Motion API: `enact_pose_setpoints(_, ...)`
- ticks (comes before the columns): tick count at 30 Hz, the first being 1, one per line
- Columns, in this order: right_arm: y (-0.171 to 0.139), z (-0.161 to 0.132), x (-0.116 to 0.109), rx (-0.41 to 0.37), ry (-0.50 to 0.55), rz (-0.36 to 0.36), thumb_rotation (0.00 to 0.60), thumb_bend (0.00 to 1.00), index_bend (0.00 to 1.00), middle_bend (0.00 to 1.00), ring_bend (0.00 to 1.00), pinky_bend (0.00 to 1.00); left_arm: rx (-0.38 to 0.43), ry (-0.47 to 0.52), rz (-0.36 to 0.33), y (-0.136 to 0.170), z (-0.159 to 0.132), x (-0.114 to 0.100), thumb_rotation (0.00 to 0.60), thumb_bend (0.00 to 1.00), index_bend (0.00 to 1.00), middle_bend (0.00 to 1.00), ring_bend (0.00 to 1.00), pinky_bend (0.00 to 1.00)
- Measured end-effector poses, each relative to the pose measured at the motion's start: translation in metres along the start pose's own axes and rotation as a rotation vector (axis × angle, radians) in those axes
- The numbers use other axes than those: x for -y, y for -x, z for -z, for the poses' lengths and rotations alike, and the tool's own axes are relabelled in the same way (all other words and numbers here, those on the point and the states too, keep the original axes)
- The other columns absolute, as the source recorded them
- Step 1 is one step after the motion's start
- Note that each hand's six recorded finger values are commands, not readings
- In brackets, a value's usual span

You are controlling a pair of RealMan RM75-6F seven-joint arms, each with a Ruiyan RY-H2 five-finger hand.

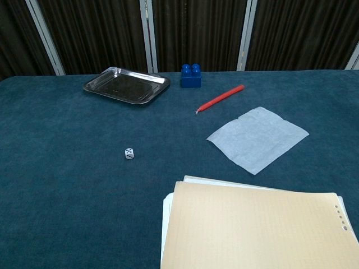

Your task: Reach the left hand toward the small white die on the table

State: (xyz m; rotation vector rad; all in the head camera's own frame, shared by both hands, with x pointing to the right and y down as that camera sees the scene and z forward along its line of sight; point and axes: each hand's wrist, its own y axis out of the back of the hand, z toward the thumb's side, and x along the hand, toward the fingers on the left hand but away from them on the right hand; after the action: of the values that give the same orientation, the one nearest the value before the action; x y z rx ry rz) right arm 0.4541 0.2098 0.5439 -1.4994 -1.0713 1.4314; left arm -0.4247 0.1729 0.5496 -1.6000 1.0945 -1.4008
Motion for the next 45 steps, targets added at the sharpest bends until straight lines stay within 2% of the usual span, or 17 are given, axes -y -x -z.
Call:
enact_pose_setpoints(7,-0.001,0.000,-0.001,0.002,0.001,0.001,0.600,0.00,0.00,0.00,0.00,0.00,0.007,-0.008,0.013,-0.001,-0.002,0.004,0.600,0.00,0.00,0.00,0.00,0.00)
enact_pose_setpoints(8,-0.001,0.001,-0.001,0.003,0.002,0.000,0.600,0.00,0.00,0.00,0.00,0.00,0.009,-0.009,0.017,-0.001,-0.003,0.006,0.600,0.00,0.00,0.02,0.01,0.01)
enact_pose_setpoints(9,-0.001,0.001,-0.001,0.003,0.002,0.000,0.600,0.00,0.00,0.00,0.00,0.00,0.011,-0.010,0.022,-0.001,-0.004,0.007,0.600,0.00,0.00,0.09,0.05,0.06)
enact_pose_setpoints(10,-0.001,0.000,-0.001,0.003,0.003,0.000,0.600,0.00,0.00,0.00,0.00,0.00,0.016,-0.011,0.030,-0.002,-0.006,0.009,0.600,0.00,0.00,0.26,0.20,0.21)
enact_pose_setpoints(11,-0.001,0.000,-0.001,0.003,0.004,0.000,0.600,0.00,0.00,0.00,0.00,0.00,0.021,-0.013,0.038,-0.003,-0.007,0.011,0.600,0.00,0.00,0.50,0.40,0.45)
enact_pose_setpoints(12,0.000,0.000,-0.001,0.003,0.005,0.000,0.600,0.00,0.00,0.00,0.00,0.00,0.028,-0.014,0.049,-0.003,-0.010,0.013,0.600,0.03,0.00,0.65,0.55,0.63)
enact_pose_setpoints(13,0.000,0.000,-0.001,0.004,0.006,0.000,0.600,0.00,0.00,0.00,0.00,0.00,0.041,-0.016,0.066,-0.005,-0.015,0.017,0.600,0.14,0.00,0.81,0.73,0.84)
enact_pose_setpoints(14,0.000,0.000,-0.001,0.004,0.006,-0.001,0.600,0.00,0.00,0.00,0.00,0.00,0.054,-0.014,0.081,-0.007,-0.020,0.021,0.600,0.31,0.00,0.91,0.85,0.96)
enact_pose_setpoints(15,0.000,0.000,0.000,0.005,0.004,-0.002,0.600,0.00,0.00,0.00,0.00,0.00,0.071,-0.009,0.097,-0.010,-0.026,0.025,0.600,0.46,0.00,0.95,0.90,0.99)
enact_pose_setpoints(16,0.001,0.000,0.000,0.006,0.002,-0.004,0.600,0.00,0.00,0.00,0.00,0.00,0.098,-0.001,0.120,-0.014,-0.037,0.031,0.600,0.66,0.00,0.99,0.94,1.00)
enact_pose_setpoints(17,0.001,0.001,0.000,0.008,0.001,-0.005,0.600,0.00,0.00,0.00,0.00,0.00,0.120,0.006,0.138,-0.018,-0.046,0.036,0.600,0.80,0.00,1.00,0.96,1.00)
enact_pose_setpoints(19,0.003,0.001,0.002,0.013,-0.002,-0.010,0.600,0.00,0.00,0.00,0.00,0.00,0.175,0.025,0.189,-0.026,-0.069,0.052,0.600,0.89,0.00,1.00,0.98,1.00)
enact_pose_setpoints(21,0.005,0.003,0.003,0.020,-0.004,-0.014,0.600,0.00,0.00,0.00,0.00,0.00,0.216,0.045,0.245,-0.031,-0.088,0.067,0.600,0.90,0.00,1.00,0.98,1.00)
enact_pose_setpoints(25,0.007,0.005,0.005,0.030,-0.010,-0.020,0.600,0.00,0.00,0.00,0.00,0.00,0.280,0.075,0.399,-0.042,-0.128,0.105,0.600,0.95,0.00,1.00,0.98,1.00)
enact_pose_setpoints(31,0.010,0.010,0.010,0.049,-0.016,-0.040,0.600,0.00,0.00,0.00,0.00,0.00,0.278,0.097,0.536,-0.052,-0.165,0.145,0.600,0.96,0.00,1.00,0.98,1.00)
enact_pose_setpoints(37,0.011,0.011,0.013,0.058,-0.021,-0.045,0.600,0.00,0.00,0.00,0.00,0.00,0.287,0.079,0.603,-0.057,-0.191,0.167,0.600,0.96,0.00,1.00,0.98,1.00)
enact_pose_setpoints(45,0.012,0.012,0.014,0.061,-0.022,-0.050,0.600,0.00,0.00,0.00,0.00,0.00,0.252,0.075,0.636,-0.058,-0.187,0.177,0.600,0.96,0.00,1.00,0.98,1.00)
